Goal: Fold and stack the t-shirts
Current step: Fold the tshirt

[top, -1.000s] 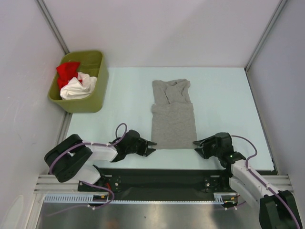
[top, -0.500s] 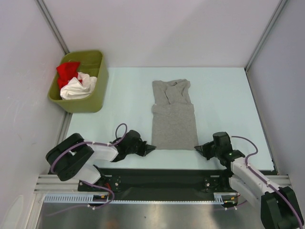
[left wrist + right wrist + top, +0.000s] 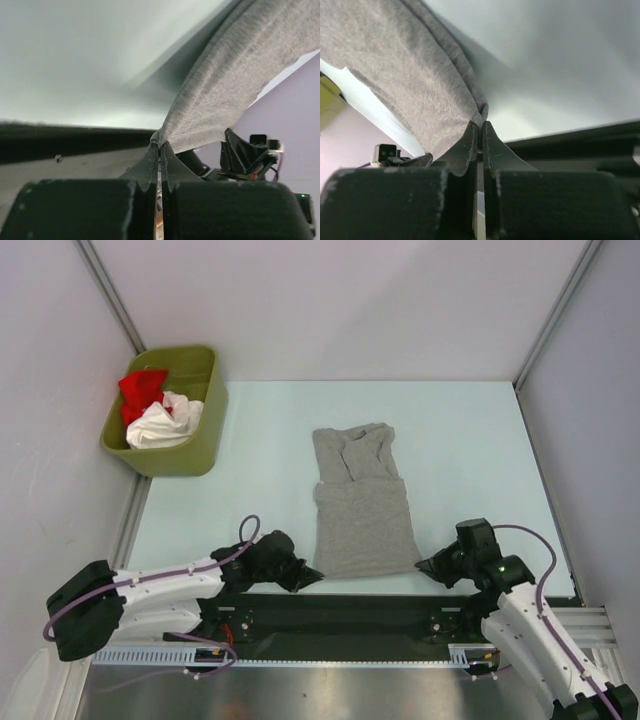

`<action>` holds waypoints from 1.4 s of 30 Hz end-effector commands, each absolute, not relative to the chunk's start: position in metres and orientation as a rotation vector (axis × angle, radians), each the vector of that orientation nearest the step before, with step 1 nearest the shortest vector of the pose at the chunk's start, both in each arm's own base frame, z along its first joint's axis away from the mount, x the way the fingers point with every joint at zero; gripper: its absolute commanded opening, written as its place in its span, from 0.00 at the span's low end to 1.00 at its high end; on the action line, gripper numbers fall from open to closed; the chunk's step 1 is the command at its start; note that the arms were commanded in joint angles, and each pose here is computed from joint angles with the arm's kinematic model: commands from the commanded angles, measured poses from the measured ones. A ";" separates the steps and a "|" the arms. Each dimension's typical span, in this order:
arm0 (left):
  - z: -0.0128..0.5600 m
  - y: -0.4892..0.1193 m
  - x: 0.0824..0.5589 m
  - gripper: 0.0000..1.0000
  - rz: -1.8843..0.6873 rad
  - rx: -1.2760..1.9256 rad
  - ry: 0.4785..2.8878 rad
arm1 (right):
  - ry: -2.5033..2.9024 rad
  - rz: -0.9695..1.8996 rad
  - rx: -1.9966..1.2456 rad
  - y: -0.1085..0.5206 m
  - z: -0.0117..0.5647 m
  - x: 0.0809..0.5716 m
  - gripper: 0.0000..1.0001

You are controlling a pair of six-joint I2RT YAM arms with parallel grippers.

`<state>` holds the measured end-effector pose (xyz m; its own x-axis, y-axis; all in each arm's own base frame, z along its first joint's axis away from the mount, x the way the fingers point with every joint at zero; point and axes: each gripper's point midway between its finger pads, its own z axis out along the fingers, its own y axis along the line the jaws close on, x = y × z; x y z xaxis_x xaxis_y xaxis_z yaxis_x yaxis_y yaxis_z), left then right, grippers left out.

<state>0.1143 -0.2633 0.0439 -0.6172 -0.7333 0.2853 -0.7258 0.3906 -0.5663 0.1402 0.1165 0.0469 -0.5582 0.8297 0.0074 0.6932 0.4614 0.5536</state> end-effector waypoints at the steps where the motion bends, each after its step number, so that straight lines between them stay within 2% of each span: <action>1: 0.056 -0.256 0.106 0.00 -0.961 -1.482 2.603 | 2.502 0.715 1.221 0.113 0.067 0.129 0.00; 3: 0.066 -0.252 0.104 0.00 -0.955 -1.456 2.604 | 2.476 0.722 1.167 0.112 0.085 0.140 0.00; 7: 0.107 -0.247 0.145 0.00 -0.928 -1.310 2.453 | 2.513 0.760 0.998 0.117 0.106 0.169 0.00; 9: 0.110 -0.243 0.170 0.00 -0.852 -1.181 2.460 | 2.432 0.804 0.896 0.120 0.136 0.206 0.00; 10: 0.129 -0.243 0.192 0.00 -0.856 -1.083 2.432 | 2.463 0.756 0.872 0.116 0.132 0.222 0.00; 12: 0.145 -0.252 0.224 0.00 -0.818 -1.002 2.418 | 2.369 0.789 0.775 0.118 0.166 0.265 0.00; 13: 0.150 -0.252 0.236 0.01 -0.794 -0.915 2.419 | 2.406 0.783 0.789 0.118 0.160 0.283 0.00; 15: 0.157 -0.248 0.271 0.00 -0.750 -0.898 2.389 | 2.324 0.820 0.686 0.124 0.192 0.324 0.00; 17: 0.168 -0.245 0.313 0.01 -0.715 -0.878 2.363 | 2.378 0.816 0.678 0.128 0.180 0.356 0.00; 19: 0.173 -0.240 0.350 0.00 -0.696 -0.906 2.332 | 2.330 0.849 0.629 0.133 0.205 0.392 0.00; 22: 0.185 -0.241 0.389 0.00 -0.732 -0.876 2.311 | 2.367 0.878 0.623 0.140 0.185 0.440 0.00; 23: 0.168 -0.233 0.405 0.00 -0.699 -0.911 2.332 | 2.350 0.894 0.603 0.144 0.189 0.467 0.00; 25: 0.177 -0.228 0.433 0.00 -0.751 -0.909 2.315 | 2.355 0.905 0.572 0.149 0.189 0.489 0.00; 26: 0.158 -0.228 0.444 0.00 -0.734 -0.926 2.351 | 2.332 0.909 0.550 0.150 0.203 0.502 0.00; 27: 0.171 -0.231 0.460 0.00 -0.777 -0.913 2.321 | 2.361 0.903 0.567 0.150 0.187 0.512 0.00; 29: 0.153 -0.233 0.478 0.00 -0.806 -0.921 2.364 | 2.333 0.894 0.555 0.148 0.193 0.529 0.00; 34: 0.153 -0.244 0.509 0.00 -0.875 -0.907 2.358 | 2.350 0.926 0.616 0.146 0.167 0.554 0.00; 42: 0.134 -0.237 0.526 0.01 -0.868 -0.949 2.362 | 2.362 0.989 0.607 0.147 0.140 0.573 0.00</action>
<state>0.5096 -0.2407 0.1143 -0.6634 -0.7350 -0.1400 -0.4927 0.5700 -0.6575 0.5553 0.1470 0.1230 -0.7805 0.5774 -0.2397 0.2675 0.6550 0.7066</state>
